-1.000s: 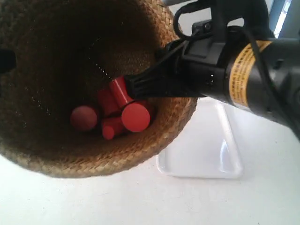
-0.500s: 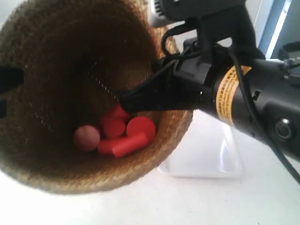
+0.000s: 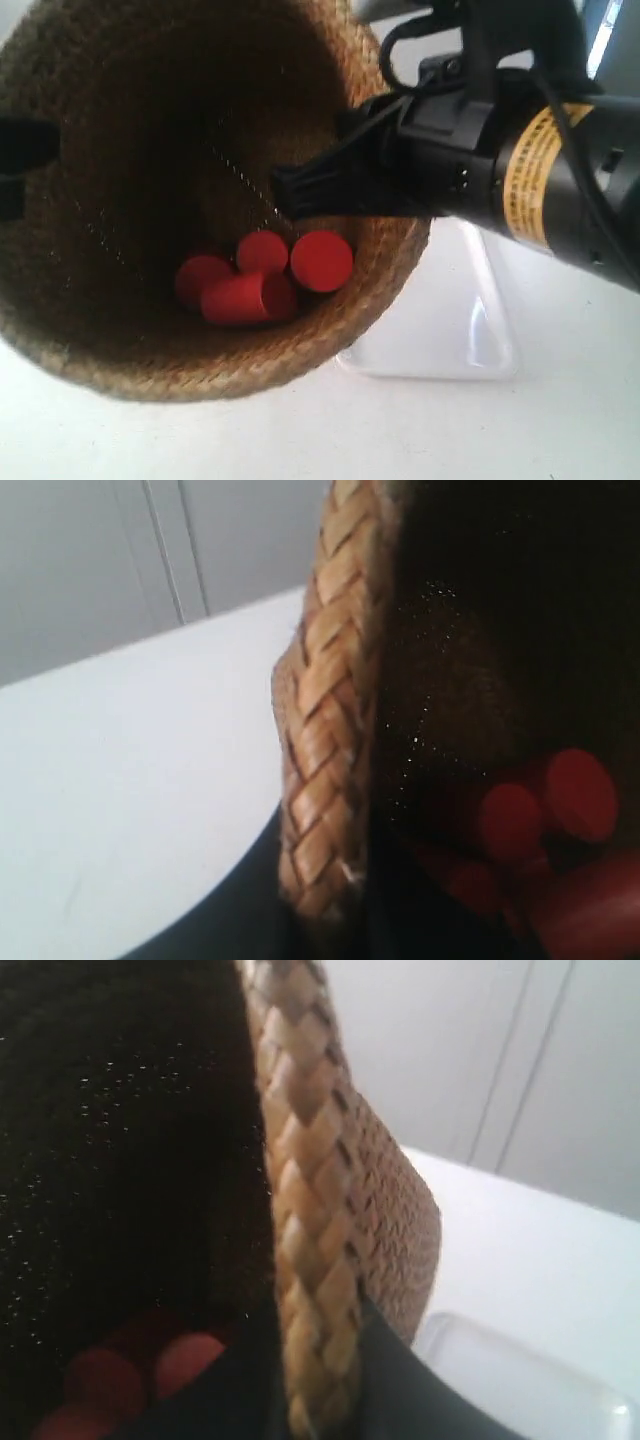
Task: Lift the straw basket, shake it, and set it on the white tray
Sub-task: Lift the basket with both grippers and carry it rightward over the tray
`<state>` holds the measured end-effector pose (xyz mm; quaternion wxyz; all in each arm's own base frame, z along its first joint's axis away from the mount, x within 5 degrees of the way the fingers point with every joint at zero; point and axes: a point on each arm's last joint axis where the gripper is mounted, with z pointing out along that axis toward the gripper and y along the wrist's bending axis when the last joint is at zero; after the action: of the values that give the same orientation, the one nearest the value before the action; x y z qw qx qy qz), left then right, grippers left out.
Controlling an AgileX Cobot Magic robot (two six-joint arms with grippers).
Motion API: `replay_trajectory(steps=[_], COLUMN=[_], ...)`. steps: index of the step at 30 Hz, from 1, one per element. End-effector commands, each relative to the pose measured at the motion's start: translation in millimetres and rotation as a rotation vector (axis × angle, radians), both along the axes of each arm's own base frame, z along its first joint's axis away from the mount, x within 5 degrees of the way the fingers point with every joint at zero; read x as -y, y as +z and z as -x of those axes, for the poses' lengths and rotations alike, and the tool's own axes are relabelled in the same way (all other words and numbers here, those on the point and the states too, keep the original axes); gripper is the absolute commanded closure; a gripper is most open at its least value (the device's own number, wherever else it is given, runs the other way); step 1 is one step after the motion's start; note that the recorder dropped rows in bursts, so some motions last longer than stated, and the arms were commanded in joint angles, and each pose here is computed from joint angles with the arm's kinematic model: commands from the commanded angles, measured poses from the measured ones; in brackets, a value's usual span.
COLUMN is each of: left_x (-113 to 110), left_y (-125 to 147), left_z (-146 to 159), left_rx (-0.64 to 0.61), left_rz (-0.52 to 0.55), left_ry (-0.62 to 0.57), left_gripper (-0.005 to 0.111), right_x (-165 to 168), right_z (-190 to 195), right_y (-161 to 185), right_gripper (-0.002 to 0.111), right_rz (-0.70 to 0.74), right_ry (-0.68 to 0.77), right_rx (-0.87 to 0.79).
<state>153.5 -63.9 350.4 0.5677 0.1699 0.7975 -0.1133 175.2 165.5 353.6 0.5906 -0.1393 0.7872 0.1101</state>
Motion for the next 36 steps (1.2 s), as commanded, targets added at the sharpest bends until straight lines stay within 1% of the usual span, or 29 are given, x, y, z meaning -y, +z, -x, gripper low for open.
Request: replay_trajectory(steps=[1,2,3,4,6,7,8,9,11,12,13,15,17,18,19,20,22,23,24,25,26,28,29,30,32,33,34,35,36], left_x=[5,6,8,7,4,2,1,1,1,1,2,1,-1,-3,-3,-2,-1,-1,0,0,0,-2,-3,-2,0,-1,-1,-1,-2], left_y=[-24,-23,-18,-12,2,3,-1,-10,-29,-31,-28,-14,-1,-1,-8,-16,-35,-35,-30,-21,-12,-4,-6,-14,-31,-31,-25,-16,-4], left_z=[-20,-17,-11,-3,10,10,7,-2,-17,-17,-13,2,12,11,4,-2,-14,-14,-9,-1,5,10,6,-1,-13,-13,-8,0,8], left_rx=[-0.066,-0.121,-0.149,-0.149,-0.066,-0.006,0.050,0.067,-0.018,-0.084,-0.134,-0.131,-0.017,0.042,0.055,0.033,-0.095,-0.135,-0.170,-0.167,-0.146,-0.034,0.006,0.011,-0.088,-0.145,-0.188,-0.189,-0.155], left_rz=[-0.036,-0.030,-0.033,-0.036,-0.047,-0.075,-0.109,-0.124,-0.114,-0.088,-0.070,-0.023,0.010,0.005,-0.004,-0.003,-0.006,-0.010,-0.007,-0.001,0.012,0.007,-0.002,-0.011,-0.025,-0.012,0.009,0.033,0.047], left_ry=[0.020,0.013,-0.009,-0.024,-0.053,-0.054,-0.043,-0.026,0.016,0.032,0.029,0.006,-0.010,-0.004,0.013,0.029,0.065,0.065,0.057,0.036,0.022,0.012,0.021,0.031,0.059,0.075,0.075,0.062,0.043], left_gripper=[0.107,0.107,0.107,0.107,0.107,0.107,0.107,0.107,0.107,0.107,0.107,0.107,0.107,0.107,0.107,0.107,0.107,0.107,0.107,0.107,0.107,0.107,0.107,0.107,0.107,0.107,0.107,0.107,0.107], right_x=[0,-1,-3,-6,-9,-11,-10,-8,-4,-5,-7,-10,-12,-13,-11,-9,-8,-9,-13,-14,-16,-21,-20,-18,-13,-13,-14,-16,-17], right_z=[-29,-27,-19,-11,4,4,-3,-12,-32,-32,-25,-4,9,9,0,-11,-27,-26,-19,-10,0,8,1,-11,-29,-29,-23,-13,-3], right_y=[-31,-28,-23,-15,5,6,0,-8,-28,-27,-21,-2,12,9,-1,-14,-35,-36,-30,-20,-8,1,-5,-17,-37,-36,-31,-19,-6], right_gripper=[0.108,0.108,0.108,0.108,0.108,0.108,0.108,0.108,0.108,0.108,0.108,0.108,0.108,0.108,0.108,0.108,0.108,0.108,0.108,0.108,0.108,0.108,0.108,0.108,0.108,0.108,0.108,0.108,0.108], right_rz=[0.147,0.145,0.107,0.077,0.037,0.061,0.096,0.113,0.180,0.179,0.141,0.043,0.002,0.010,0.046,0.082,0.169,0.180,0.164,0.127,0.094,0.056,0.084,0.119,0.204,0.223,0.199,0.164,0.120], right_ry=[-0.137,-0.135,-0.107,-0.051,0.078,0.119,0.083,0.018,-0.101,-0.113,-0.095,0.004,0.118,0.122,0.059,-0.023,-0.113,-0.124,-0.090,-0.045,0.017,0.130,0.101,0.019,-0.110,-0.131,-0.120,-0.077,-0.021], right_rx=[-0.004,-0.059,-0.108,-0.115,-0.031,0.032,0.070,0.078,0.036,-0.001,-0.053,-0.090,-0.007,0.019,0.034,0.027,-0.029,-0.075,-0.117,-0.133,-0.108,-0.011,0.032,0.040,-0.002,-0.043,-0.090,-0.104,-0.085])
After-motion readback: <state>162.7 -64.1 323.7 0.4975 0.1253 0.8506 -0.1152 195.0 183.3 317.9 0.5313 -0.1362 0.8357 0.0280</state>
